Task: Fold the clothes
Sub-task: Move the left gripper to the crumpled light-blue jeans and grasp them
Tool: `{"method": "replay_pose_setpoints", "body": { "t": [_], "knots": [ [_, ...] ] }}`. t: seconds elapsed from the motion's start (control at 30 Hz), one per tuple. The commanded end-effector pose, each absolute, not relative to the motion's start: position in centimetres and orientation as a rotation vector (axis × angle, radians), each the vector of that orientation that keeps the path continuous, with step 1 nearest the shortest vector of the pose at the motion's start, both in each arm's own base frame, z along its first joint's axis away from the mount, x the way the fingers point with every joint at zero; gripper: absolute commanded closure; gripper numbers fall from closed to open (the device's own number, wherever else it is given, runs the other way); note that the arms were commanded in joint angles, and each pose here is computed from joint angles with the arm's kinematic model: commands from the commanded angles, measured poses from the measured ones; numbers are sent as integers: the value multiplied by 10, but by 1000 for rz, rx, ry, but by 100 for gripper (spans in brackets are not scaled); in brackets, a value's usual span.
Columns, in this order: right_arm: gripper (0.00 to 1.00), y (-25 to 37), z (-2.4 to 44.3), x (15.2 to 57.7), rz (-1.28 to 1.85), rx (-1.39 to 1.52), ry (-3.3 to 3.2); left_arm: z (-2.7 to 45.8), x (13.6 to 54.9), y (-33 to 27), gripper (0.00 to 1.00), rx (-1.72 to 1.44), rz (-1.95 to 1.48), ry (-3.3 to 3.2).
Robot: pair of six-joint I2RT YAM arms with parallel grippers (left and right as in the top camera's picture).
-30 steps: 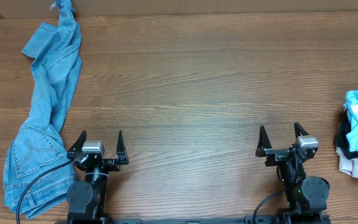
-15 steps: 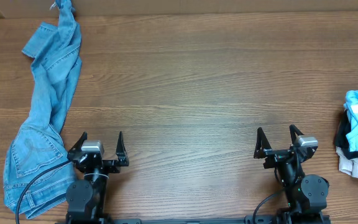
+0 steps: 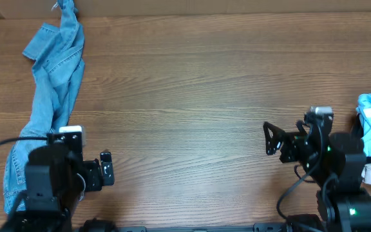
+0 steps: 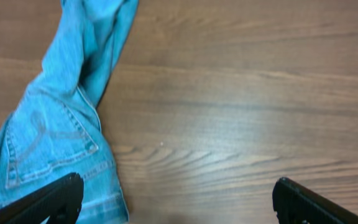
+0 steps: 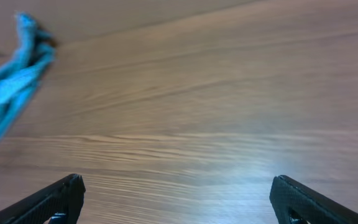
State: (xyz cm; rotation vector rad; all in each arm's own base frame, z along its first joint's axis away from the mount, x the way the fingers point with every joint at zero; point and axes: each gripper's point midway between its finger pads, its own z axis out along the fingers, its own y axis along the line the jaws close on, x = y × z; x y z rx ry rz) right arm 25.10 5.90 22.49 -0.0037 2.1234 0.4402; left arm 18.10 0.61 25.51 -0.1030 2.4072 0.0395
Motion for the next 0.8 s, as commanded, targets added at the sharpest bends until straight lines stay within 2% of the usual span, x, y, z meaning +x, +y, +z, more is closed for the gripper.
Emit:
{"method": "replay_pose_setpoints", "body": {
  "t": [0.0,0.03,0.07,0.13,0.23,0.3,0.4,0.43,0.5,0.57,0.6,0.7,0.77],
  "knots": [
    [0,84,242,254,601,-100,2093,276,172,15,0,-263,46,2411],
    [0,84,234,257,604,-91,2126,271,158,42,6,-570,159,2384],
    [0,84,228,259,607,-85,2151,267,142,60,18,-809,238,2336],
    [0,85,218,262,611,-73,2196,263,130,68,0,-991,263,2287],
    [0,85,206,264,616,-59,2245,266,133,72,5,-1041,266,2237],
    [0,85,203,263,617,-56,2261,263,150,68,9,-990,274,2281],
    [0,84,203,263,614,-60,2261,242,180,67,0,-868,401,2468],
    [0,84,203,263,613,-64,2260,232,194,65,0,-801,413,2539],
    [0,84,202,263,608,-62,2260,211,225,52,0,-596,287,2691],
    [0,84,202,263,608,-62,2260,194,245,59,0,-556,141,2754],
    [0,84,202,263,608,-62,2260,185,251,73,0,-602,58,2771],
    [0,83,202,264,599,-58,2259,147,242,136,0,-1054,-95,2755],
    [0,83,203,264,599,-59,2256,121,235,147,3,-1188,-133,2810]
  ]
}}
